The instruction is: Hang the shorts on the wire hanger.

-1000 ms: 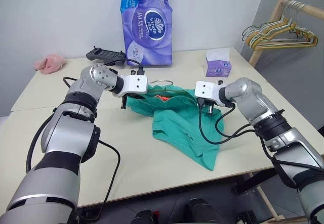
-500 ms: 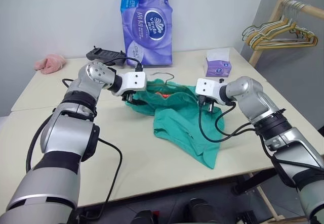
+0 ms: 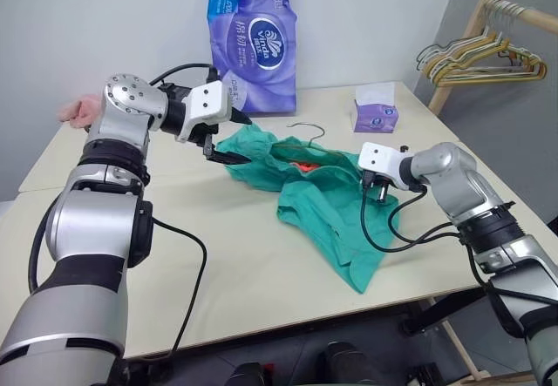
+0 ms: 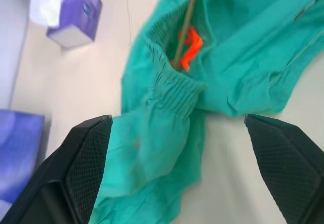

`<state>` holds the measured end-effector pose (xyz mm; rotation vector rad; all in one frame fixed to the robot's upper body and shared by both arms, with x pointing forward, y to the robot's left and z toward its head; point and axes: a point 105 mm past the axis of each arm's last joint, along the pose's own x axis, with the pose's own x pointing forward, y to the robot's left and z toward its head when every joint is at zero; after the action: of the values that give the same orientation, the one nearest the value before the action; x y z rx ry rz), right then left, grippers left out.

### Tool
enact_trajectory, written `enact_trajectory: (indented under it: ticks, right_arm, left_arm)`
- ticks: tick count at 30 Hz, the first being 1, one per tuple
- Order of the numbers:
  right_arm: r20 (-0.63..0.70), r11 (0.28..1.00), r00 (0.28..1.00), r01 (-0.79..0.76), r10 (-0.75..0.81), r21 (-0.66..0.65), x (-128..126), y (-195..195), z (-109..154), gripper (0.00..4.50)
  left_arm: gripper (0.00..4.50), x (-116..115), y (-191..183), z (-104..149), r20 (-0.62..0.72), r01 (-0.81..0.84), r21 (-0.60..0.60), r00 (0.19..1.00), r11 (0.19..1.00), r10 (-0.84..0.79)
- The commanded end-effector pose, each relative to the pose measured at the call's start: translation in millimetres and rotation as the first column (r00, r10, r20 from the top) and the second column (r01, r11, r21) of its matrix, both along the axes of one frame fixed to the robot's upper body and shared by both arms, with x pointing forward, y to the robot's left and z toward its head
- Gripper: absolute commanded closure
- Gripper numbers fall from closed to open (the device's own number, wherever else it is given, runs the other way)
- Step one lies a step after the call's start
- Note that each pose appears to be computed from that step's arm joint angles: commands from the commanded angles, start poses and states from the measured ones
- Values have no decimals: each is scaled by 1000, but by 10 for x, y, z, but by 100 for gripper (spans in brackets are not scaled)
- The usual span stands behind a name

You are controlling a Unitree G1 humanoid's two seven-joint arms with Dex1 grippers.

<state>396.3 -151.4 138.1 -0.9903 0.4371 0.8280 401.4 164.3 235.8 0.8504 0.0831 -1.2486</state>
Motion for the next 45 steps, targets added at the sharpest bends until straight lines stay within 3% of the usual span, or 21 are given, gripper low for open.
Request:
enact_trajectory:
  ticks: [1,6,10,13,20,26,28,30,34,37,41,45]
  right_arm:
    - [52,997,997,57,-59,44,-23,-208,200,450]
    - [12,973,983,180,-183,141,-132,-465,235,450]
    - [-29,918,952,303,-306,255,-202,-645,291,450]
    - [-42,850,904,415,-425,326,-271,-835,297,450]
    - [-55,718,798,567,-600,402,-485,-1134,234,450]
    - [-65,416,529,732,-846,539,-744,-1683,231,450]
    - [-51,324,420,766,-906,555,-862,-1888,209,450]
    - [-58,180,258,800,-964,572,-1064,-2173,166,450]
    - [-65,-6,39,813,-997,582,-1413,-2548,136,450]
    - [-85,-88,-46,805,-995,587,-1568,-2675,126,450]
    - [-8,-208,-249,793,-969,573,-1948,-3042,203,450]
    - [113,-203,-314,809,-943,551,-2136,-3269,331,450]
  left_arm:
    - [4,25,47,231,23,-50,-194,998,980,55]
    - [4,11,7,77,-52,-82,-353,996,932,68]
    - [4,-107,-156,-165,-99,-65,-413,995,908,26]
    - [4,-271,-453,-305,-137,-62,-550,990,833,-16]
    - [4,-585,-1023,-427,-251,-145,-687,967,712,-46]
    - [4,-690,-1423,-353,-252,-157,-745,966,648,-56]
    - [4,-742,-1531,-294,-251,-143,-764,964,630,-85]
    - [4,-813,-1652,-248,-256,-119,-777,957,618,-137]
    - [4,-912,-1818,-228,-255,-72,-781,943,620,-213]
    - [4,-931,-1890,-214,-242,-45,-780,941,624,-236]
    - [4,-994,-2044,-146,-178,48,-778,939,626,-293]
    - [4,-1119,-2168,-110,-169,99,-787,915,609,-367]
